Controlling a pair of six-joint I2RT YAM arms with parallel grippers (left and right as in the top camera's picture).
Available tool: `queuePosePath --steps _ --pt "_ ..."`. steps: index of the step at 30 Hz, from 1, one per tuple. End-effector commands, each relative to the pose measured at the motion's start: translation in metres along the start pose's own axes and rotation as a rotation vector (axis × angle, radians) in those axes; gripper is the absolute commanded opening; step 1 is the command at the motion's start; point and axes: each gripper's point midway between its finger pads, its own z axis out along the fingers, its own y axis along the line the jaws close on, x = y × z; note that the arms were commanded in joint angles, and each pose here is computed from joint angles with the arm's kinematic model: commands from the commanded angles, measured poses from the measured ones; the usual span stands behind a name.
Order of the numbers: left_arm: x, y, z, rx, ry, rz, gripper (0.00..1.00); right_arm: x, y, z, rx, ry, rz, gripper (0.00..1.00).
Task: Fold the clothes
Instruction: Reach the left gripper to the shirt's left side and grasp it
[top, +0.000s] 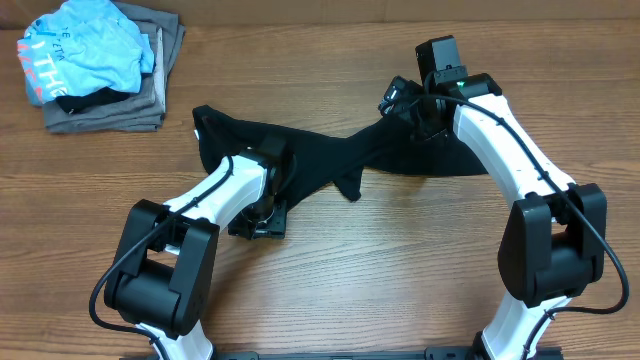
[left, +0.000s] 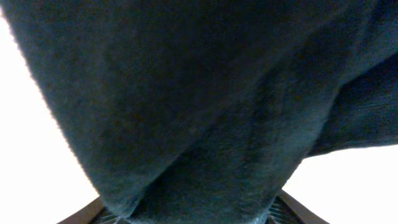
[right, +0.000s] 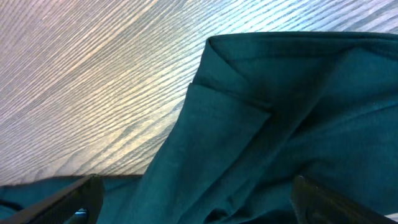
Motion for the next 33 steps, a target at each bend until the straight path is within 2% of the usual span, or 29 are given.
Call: queuePosePath --steps 1,8,12,25,33 --pt "-0.001 0.007 0.001 -0.051 0.009 -0.011 0.59 -0.002 0.001 0.001 0.002 -0.012 -0.006 1.0" --pt "-0.001 0.03 -0.01 -0.181 0.001 -0.042 0.61 -0.002 0.001 0.001 0.003 -0.012 -0.006 1.0" --pt "-0.007 0.029 -0.016 -0.178 -0.014 -0.042 0.61 -0.002 0.001 0.001 0.003 -0.012 -0.006 1.0" --pt "-0.017 0.005 -0.023 -0.184 -0.088 0.063 0.73 -0.003 -0.001 0.0 0.013 -0.017 -0.006 1.0" --pt "-0.021 0.002 -0.023 -0.173 -0.101 0.078 0.69 -0.001 -0.002 0.0 0.018 -0.011 -0.006 1.0"
